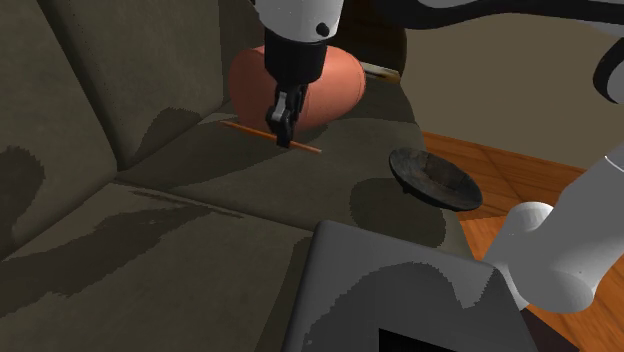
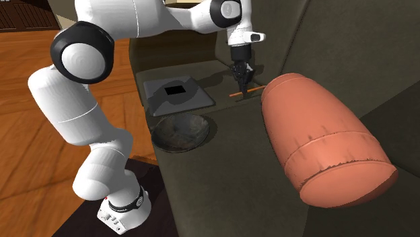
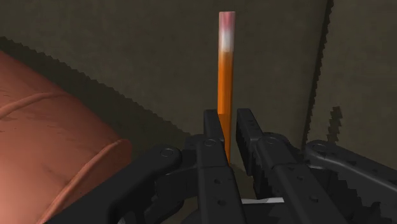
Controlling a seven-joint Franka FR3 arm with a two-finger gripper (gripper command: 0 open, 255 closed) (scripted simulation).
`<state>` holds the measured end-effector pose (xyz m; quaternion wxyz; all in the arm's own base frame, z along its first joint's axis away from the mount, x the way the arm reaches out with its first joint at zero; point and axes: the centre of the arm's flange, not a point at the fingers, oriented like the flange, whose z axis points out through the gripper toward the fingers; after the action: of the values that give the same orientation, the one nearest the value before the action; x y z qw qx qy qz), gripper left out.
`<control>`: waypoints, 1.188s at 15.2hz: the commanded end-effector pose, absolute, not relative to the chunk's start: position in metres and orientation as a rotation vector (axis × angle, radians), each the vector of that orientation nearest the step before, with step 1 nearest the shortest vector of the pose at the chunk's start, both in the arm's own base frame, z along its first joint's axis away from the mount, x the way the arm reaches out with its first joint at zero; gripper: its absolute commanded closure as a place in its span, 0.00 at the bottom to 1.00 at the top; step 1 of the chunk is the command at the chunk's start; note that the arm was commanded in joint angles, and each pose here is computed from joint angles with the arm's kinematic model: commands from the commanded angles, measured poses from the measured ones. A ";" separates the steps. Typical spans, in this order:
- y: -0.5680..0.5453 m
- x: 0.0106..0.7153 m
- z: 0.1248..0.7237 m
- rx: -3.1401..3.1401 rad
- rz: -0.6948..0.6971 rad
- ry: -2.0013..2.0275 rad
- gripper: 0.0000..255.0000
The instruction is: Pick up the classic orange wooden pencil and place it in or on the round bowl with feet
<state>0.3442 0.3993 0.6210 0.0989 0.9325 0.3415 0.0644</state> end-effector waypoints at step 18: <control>0.301 0.279 0.677 2.758 0.190 1.010 1.00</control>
<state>0.2870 0.3124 0.6763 0.0996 0.9325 0.3413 0.0644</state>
